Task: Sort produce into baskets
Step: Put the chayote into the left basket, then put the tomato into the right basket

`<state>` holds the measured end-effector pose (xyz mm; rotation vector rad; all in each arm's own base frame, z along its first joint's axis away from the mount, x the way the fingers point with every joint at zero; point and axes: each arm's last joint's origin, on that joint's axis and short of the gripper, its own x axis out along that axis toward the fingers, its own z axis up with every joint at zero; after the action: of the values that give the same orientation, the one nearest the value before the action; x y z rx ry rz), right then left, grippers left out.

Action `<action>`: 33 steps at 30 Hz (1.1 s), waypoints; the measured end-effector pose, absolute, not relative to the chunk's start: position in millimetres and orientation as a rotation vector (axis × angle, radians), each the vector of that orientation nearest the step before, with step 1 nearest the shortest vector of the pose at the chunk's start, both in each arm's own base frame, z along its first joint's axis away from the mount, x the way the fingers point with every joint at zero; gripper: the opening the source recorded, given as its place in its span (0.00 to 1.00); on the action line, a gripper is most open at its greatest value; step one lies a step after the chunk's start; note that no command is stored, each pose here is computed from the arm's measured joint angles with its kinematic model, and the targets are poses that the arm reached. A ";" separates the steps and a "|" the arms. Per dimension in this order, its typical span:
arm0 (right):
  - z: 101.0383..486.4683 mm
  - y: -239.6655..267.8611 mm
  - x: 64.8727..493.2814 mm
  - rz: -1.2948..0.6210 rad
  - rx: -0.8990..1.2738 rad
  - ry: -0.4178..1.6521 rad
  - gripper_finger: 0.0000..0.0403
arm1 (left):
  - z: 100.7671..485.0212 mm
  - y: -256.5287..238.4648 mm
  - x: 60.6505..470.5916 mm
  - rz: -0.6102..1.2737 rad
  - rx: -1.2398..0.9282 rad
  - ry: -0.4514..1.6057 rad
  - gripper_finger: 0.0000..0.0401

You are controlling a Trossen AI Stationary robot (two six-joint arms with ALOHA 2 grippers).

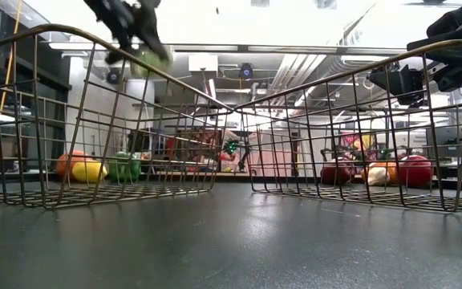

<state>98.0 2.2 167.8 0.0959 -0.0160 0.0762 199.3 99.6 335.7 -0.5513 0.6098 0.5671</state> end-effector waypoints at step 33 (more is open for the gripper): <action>167.8 2.2 98.0 0.076 0.096 -0.016 0.99 | 326.3 17.1 219.5 0.117 -0.527 0.629 0.78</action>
<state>98.0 2.2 167.8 0.0959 -0.0160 0.0758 219.5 17.1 326.3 -0.5270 0.6293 0.1168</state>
